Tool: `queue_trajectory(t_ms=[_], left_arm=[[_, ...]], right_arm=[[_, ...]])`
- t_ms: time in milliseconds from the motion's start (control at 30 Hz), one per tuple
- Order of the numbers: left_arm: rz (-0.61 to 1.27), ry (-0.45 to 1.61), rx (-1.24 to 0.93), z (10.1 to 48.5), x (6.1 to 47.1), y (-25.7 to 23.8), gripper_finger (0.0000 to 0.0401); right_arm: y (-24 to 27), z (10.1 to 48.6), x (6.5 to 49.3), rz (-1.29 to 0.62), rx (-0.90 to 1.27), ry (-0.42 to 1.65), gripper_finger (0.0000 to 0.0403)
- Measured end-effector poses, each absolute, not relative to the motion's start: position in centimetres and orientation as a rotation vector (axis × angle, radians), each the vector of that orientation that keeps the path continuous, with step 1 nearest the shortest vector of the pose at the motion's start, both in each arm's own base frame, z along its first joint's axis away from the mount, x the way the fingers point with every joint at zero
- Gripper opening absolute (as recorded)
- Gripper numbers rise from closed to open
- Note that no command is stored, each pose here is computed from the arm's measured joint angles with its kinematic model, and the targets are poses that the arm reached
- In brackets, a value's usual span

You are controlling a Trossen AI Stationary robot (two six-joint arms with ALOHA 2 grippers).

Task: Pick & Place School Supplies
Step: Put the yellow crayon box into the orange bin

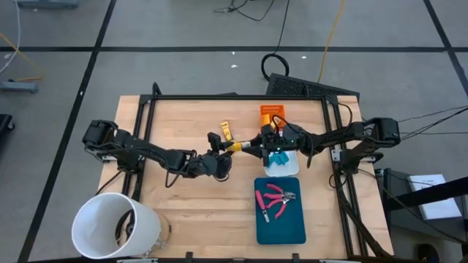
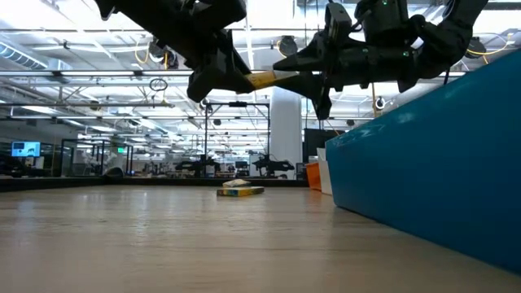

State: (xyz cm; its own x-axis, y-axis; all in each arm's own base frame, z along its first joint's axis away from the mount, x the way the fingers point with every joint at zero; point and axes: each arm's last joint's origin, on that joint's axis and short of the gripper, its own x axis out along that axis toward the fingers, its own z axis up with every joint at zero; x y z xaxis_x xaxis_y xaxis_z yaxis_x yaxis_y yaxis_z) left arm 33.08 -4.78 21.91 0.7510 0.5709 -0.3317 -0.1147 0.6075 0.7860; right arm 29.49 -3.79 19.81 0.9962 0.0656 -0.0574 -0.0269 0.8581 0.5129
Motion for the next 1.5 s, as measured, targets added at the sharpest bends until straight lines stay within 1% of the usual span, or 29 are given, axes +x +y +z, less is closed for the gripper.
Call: queue_trajectory(t_ms=[100, 267, 367, 500, 667, 800, 900, 1000, 1100, 1267, 1367, 1500], left_arm=[[0.427, 0.607, 0.826, 21.9, 33.1, -4.8, 0.0159], [0.420, 0.603, 0.825, 21.9, 33.1, -4.9, 0.0171], [0.421, 0.597, 0.821, 22.0, 33.0, -5.2, 0.0181], [0.424, 0.546, 0.711, 22.1, 33.0, -5.9, 0.0206], [0.403, 0.441, 0.570, 23.5, 32.7, -6.3, 0.0254], [0.384, 0.389, 0.493, 24.9, 32.1, -6.2, 0.0288], [0.345, 0.364, 0.444, 25.9, 31.5, -6.2, 0.0303], [0.330, 0.357, 0.389, 26.5, 30.8, -5.6, 0.0307], [0.358, 0.367, 0.347, 25.8, 30.1, -4.3, 0.0303], [0.441, 0.390, 0.264, 22.8, 28.9, -1.5, 0.0290], [0.437, 0.372, 0.197, 21.0, 28.2, 0.1, 0.0284], [0.423, 0.289, 0.064, 19.4, 27.1, 1.9, 0.0283]], right_arm=[[-3.8, 19.8, 29.5, 0.047, 0.522, 0.075, 0.0097], [-3.8, 19.7, 29.5, 0.044, 0.508, 0.085, 0.0044], [-3.8, 19.7, 29.5, 0.048, 0.488, 0.086, 0.0024], [-3.8, 19.6, 29.5, 0.052, 0.467, 0.090, 0.0024], [-3.8, 19.6, 29.5, 0.049, 0.459, 0.092, 0.0040], [-3.8, 19.6, 29.5, 0.047, 0.440, 0.092, 0.0028], [-4.1, 19.5, 29.4, 0.038, 0.421, 0.101, 0.0024], [-4.6, 19.4, 29.3, 0.017, 0.418, 0.107, 0.0030], [-5.2, 19.1, 29.2, -0.007, 0.420, 0.130, 0.0035], [-5.9, 18.7, 29.0, -0.039, 0.400, 0.165, 0.0025], [-6.5, 18.5, 28.8, -0.063, 0.387, 0.183, 0.0026], [-7.6, 18.7, 28.2, -0.139, 0.364, 0.211, 0.0030]])
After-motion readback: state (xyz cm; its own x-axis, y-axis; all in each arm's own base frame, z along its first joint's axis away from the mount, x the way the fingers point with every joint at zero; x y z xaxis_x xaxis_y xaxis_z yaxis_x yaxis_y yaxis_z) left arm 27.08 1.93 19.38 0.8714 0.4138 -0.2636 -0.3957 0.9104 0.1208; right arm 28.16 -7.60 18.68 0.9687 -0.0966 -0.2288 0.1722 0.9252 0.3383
